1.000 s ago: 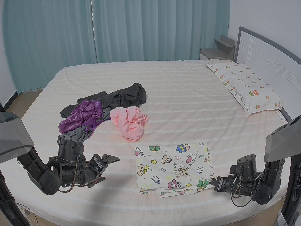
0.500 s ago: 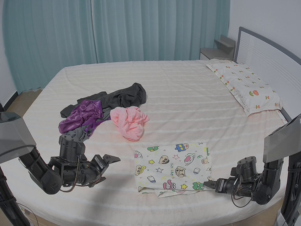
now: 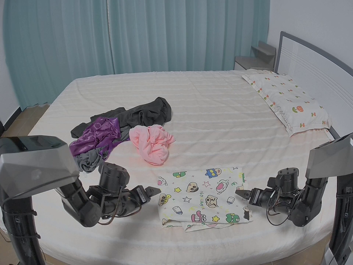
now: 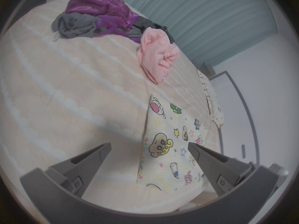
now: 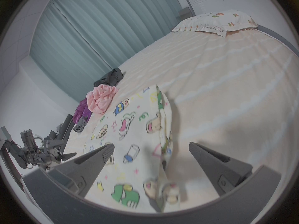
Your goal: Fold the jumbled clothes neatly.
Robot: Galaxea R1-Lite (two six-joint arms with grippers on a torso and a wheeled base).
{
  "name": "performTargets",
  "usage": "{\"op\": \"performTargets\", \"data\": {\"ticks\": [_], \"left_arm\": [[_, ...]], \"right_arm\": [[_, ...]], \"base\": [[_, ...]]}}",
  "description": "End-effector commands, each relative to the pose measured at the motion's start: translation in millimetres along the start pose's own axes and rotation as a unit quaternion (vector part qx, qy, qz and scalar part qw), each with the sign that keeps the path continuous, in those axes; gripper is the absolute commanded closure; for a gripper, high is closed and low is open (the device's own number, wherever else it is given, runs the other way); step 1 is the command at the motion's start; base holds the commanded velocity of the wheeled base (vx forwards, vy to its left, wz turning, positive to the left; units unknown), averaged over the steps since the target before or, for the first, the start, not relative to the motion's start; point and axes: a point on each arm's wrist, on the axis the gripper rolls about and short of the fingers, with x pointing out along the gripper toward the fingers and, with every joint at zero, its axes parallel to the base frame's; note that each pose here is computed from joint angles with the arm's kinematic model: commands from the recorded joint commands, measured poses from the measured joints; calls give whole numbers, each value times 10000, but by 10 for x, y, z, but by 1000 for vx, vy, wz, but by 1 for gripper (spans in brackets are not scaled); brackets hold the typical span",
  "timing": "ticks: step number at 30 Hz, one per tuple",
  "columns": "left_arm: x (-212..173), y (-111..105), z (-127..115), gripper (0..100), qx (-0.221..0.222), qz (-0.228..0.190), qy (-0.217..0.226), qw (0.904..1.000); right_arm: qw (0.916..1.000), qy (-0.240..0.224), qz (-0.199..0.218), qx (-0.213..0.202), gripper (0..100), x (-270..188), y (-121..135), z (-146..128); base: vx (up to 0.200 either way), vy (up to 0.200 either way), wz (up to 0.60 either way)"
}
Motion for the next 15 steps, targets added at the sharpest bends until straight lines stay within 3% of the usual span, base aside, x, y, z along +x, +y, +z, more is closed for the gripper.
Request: {"op": "performTargets", "data": {"ticks": [1,15], "left_arm": [[421,-43,-214,0,413,-62,-25,9991],[639,-158,-227,0,888,-281,-69,9956]], "right_arm": [[9998,176,0,20,0,281,-64,-41],[9993,218,307,-73,0,436,36,-24]], "base": [[0,0,0],[0,0,0]]}}
